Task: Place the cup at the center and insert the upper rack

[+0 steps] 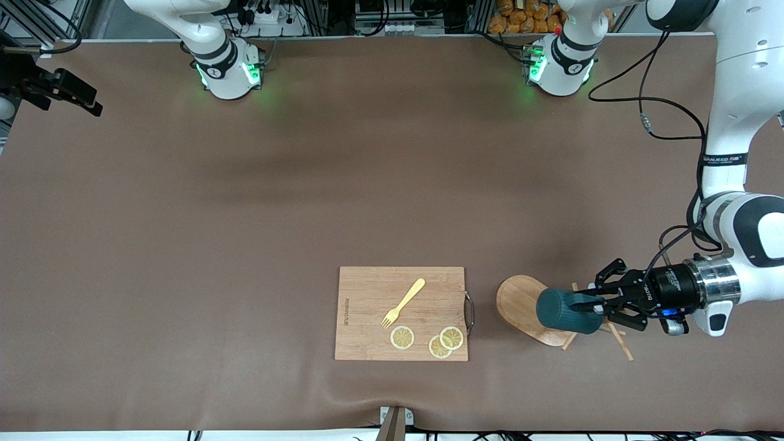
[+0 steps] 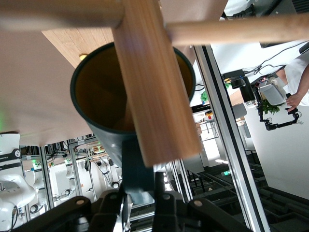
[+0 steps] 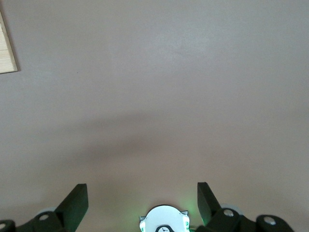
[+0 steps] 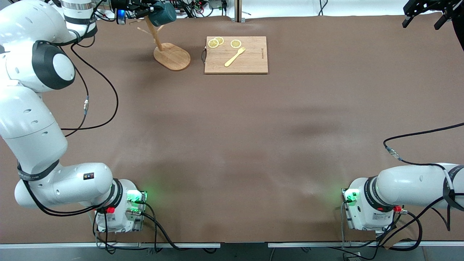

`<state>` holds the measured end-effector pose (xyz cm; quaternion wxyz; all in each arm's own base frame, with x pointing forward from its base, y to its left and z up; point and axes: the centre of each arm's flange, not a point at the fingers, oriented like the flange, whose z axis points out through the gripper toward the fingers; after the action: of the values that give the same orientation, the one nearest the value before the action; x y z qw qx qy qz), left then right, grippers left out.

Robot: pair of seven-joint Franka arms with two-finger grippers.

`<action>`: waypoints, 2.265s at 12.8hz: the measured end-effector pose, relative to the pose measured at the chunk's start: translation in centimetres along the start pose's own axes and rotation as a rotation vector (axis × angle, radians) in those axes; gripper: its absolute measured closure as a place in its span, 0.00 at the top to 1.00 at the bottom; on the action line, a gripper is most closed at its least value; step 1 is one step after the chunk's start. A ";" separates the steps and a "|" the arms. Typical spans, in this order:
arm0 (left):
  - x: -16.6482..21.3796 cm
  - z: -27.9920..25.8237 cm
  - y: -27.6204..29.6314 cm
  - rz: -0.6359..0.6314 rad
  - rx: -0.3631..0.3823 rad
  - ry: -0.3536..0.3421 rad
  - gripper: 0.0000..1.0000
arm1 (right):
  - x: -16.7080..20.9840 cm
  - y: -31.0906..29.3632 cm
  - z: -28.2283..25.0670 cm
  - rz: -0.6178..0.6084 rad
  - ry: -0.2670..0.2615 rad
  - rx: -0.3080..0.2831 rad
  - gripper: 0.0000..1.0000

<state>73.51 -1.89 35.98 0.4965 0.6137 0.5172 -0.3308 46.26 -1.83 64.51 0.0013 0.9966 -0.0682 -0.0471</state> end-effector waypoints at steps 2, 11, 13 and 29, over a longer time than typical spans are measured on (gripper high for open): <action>0.4 -0.1 -0.1 0.000 -0.003 -0.003 0.21 | 0.0 0.0 0.0 0.000 0.000 0.000 1.00; 1.6 -0.4 -0.3 0.010 -0.011 -0.010 0.21 | 0.0 0.0 0.0 0.000 0.001 0.000 1.00; 1.7 -0.7 -0.3 0.008 -0.014 -0.009 0.22 | 0.0 0.0 0.0 0.000 0.002 0.000 1.00; -12.8 -5.8 1.9 0.216 0.028 0.177 1.00 | 0.0 0.0 0.0 -0.001 0.000 0.000 1.00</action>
<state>71.57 -0.22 49.95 0.4729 0.6995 0.4853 -0.2270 46.22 -1.78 64.56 0.0014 0.9966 -0.0677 -0.0472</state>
